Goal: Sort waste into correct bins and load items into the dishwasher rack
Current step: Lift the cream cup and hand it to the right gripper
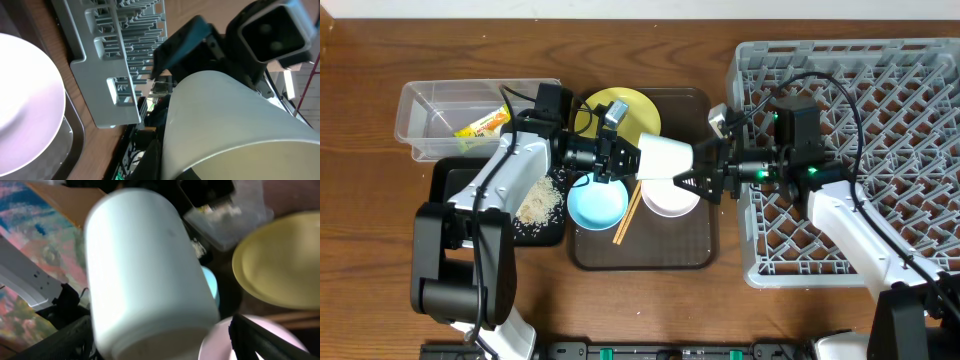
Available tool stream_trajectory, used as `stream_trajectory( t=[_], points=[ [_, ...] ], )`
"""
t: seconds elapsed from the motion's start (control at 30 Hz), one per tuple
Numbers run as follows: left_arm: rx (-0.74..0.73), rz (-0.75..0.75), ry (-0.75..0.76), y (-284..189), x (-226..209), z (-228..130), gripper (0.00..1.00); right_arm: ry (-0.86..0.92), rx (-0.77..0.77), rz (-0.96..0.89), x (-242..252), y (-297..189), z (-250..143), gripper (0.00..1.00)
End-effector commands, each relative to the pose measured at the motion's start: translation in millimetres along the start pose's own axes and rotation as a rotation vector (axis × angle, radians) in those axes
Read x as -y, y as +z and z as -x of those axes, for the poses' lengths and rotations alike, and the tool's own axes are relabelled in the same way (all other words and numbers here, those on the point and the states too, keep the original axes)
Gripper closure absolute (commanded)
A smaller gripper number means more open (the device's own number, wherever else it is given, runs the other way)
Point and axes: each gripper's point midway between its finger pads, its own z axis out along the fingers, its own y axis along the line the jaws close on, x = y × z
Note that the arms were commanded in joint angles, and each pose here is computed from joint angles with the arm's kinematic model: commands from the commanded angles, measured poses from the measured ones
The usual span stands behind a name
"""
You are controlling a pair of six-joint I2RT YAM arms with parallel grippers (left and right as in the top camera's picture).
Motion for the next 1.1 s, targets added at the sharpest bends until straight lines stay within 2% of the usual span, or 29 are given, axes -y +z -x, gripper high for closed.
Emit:
stream_trajectory(
  t=[0.0,0.3,0.47,0.6,0.83,0.9,0.97,1.07],
  points=[
    [0.001,-0.024,0.019,-1.5,6.6,3.2,0.94,-0.006,0.012,0.062,-13.3,5.2,10.5,0.15],
    [0.001,-0.024,0.019,-1.5,6.7,3.1,0.94,-0.047,0.011,0.103,-26.5,17.2,14.9,0.18],
    [0.001,-0.024,0.019,-1.5,6.7,3.1,0.94,-0.05,0.005,0.111,-29.3,20.2,13.7,0.27],
    [0.001,-0.024,0.019,-1.5,6.7,3.1,0.94,-0.05,0.006,0.107,-28.6,20.0,13.9,0.38],
    [0.001,-0.024,0.019,-1.5,6.8,3.1,0.94,-0.05,0.006,0.107,-28.6,20.0,13.9,0.48],
    [0.001,-0.024,0.019,-1.5,6.7,3.1,0.94,-0.049,0.006,0.107,-28.6,20.0,13.8,0.55],
    [0.002,-0.022,0.02,-1.5,6.5,3.2,0.92,-0.049,0.006,0.108,-28.7,20.0,13.7,0.59],
    [0.014,0.055,0.017,-1.8,-6.9,5.3,0.78,-0.045,0.004,0.107,-28.6,20.0,13.2,0.69]
  ],
)
